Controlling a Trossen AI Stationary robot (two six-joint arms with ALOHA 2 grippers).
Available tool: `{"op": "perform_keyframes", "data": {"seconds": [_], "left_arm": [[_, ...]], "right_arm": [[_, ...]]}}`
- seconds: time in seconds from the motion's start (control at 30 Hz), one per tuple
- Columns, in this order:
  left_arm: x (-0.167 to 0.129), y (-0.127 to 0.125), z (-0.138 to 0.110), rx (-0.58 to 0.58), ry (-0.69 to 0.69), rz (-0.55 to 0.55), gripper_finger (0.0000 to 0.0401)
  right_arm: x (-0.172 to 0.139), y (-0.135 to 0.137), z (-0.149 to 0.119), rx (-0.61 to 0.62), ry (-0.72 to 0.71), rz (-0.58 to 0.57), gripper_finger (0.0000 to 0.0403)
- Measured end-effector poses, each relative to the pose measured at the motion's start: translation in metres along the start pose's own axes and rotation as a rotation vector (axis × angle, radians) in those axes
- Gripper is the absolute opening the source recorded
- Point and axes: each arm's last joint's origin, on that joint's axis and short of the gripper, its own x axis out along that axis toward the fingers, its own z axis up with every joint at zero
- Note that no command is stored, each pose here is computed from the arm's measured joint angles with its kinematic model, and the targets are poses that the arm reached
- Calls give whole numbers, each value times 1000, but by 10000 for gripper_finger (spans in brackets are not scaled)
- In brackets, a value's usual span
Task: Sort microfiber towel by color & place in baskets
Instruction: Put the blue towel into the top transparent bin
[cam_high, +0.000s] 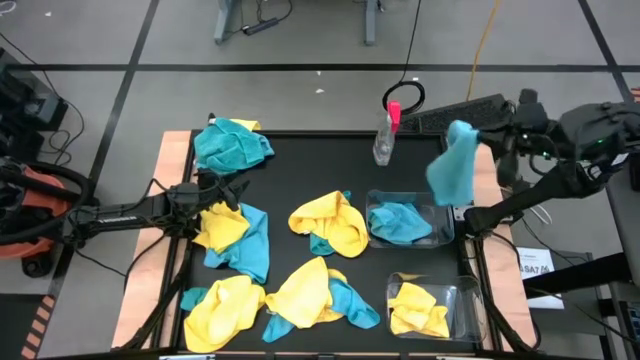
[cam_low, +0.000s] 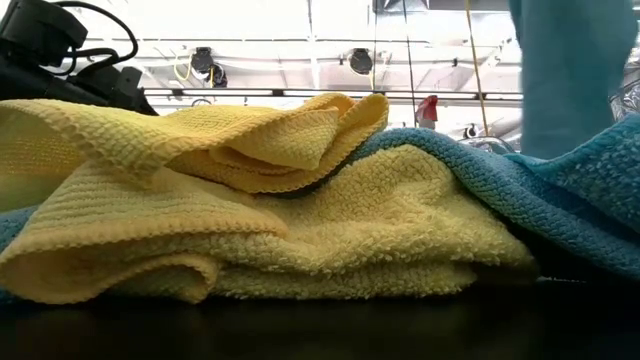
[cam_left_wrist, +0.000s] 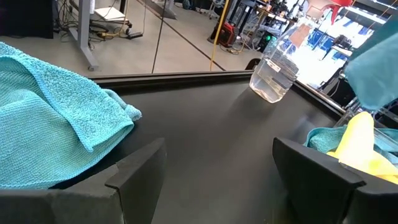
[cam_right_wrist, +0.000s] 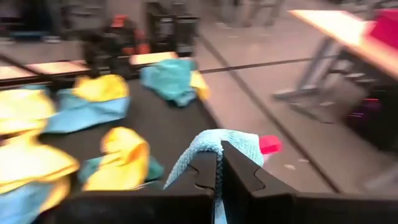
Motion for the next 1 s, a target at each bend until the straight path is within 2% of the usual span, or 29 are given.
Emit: {"op": "perform_keyframes", "data": {"seconds": [0.13, 0.33, 0.7, 1.0], "left_arm": [[0, 0, 0, -1, 0, 0, 299], [0, 0, 0, 0, 0, 0, 299], [0, 0, 0, 0, 0, 0, 299], [0, 0, 0, 0, -1, 0, 299]], "right_arm": [[0, 3, -1, 0, 26, 114, 0], [18, 18, -8, -41, 129, 213, 0], [72, 51, -40, -137, 365, 255, 0], [114, 76, -73, -141, 489, 298, 0]]}}
